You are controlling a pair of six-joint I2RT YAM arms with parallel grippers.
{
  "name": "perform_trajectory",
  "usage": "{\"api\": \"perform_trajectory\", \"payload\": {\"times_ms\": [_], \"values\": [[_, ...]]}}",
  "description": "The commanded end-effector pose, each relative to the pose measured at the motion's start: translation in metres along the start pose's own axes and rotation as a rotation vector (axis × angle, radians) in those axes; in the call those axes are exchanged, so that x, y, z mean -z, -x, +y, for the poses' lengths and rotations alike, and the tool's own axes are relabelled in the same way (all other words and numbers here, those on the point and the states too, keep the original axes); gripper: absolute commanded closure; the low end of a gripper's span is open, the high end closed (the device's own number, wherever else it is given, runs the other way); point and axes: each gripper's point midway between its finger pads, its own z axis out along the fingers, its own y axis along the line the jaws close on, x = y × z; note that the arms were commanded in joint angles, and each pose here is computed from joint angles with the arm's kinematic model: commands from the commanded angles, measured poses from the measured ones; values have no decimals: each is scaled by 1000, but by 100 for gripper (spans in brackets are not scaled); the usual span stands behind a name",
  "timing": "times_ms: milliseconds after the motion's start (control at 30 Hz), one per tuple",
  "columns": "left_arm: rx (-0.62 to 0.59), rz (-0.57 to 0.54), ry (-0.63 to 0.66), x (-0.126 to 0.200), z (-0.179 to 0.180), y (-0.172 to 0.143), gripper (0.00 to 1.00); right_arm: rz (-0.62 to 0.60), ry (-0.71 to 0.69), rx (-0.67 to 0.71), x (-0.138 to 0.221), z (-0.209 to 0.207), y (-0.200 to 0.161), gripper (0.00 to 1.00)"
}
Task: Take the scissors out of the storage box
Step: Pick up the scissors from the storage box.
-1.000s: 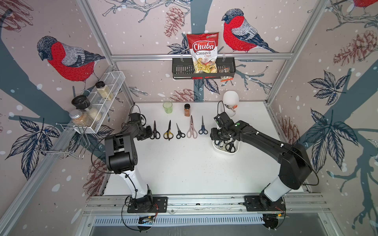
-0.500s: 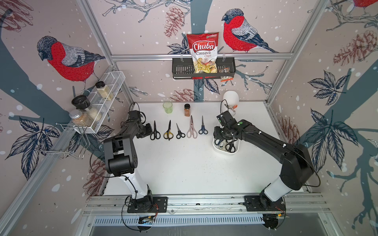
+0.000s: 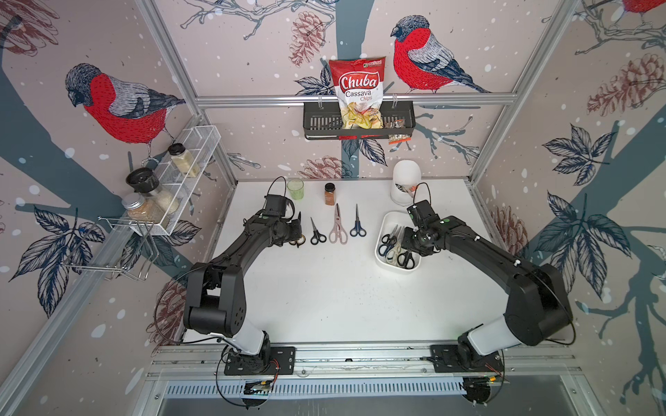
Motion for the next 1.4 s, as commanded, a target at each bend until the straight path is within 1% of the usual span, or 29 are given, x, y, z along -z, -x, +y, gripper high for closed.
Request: {"api": "perform_trajectory", "payload": {"times_ms": [0, 67, 133, 333, 500, 733, 967, 1133, 1233, 1367], "values": [[86, -64, -92, 10, -26, 4, 72, 40, 32, -41, -6, 2, -11, 59], [110, -100, -144, 19, -41, 5, 72, 53, 42, -51, -12, 4, -17, 61], [120, -101, -168, 21, -47, -5, 72, 66, 33, -54, -17, 4, -22, 61], [100, -93, -191, 28, -58, -17, 72, 90, 14, -54, -35, 5, -30, 60], [93, -74, -167, 27, -53, -23, 72, 76, 14, -51, -51, 9, -24, 57], [95, -62, -166, 28, -54, -24, 72, 9, 7, 0, -64, 18, 0, 56], [92, -63, -170, 32, -56, -23, 72, -41, 39, 46, -64, 37, 21, 56], [99, -64, -181, 29, -58, -21, 72, -45, 46, 114, -63, 51, 22, 56], [108, -51, -191, 25, -60, -20, 72, -28, -11, 112, -60, 44, 21, 56], [100, -28, -199, 19, -65, -19, 72, 18, -87, 51, -51, 20, 11, 57]]}}
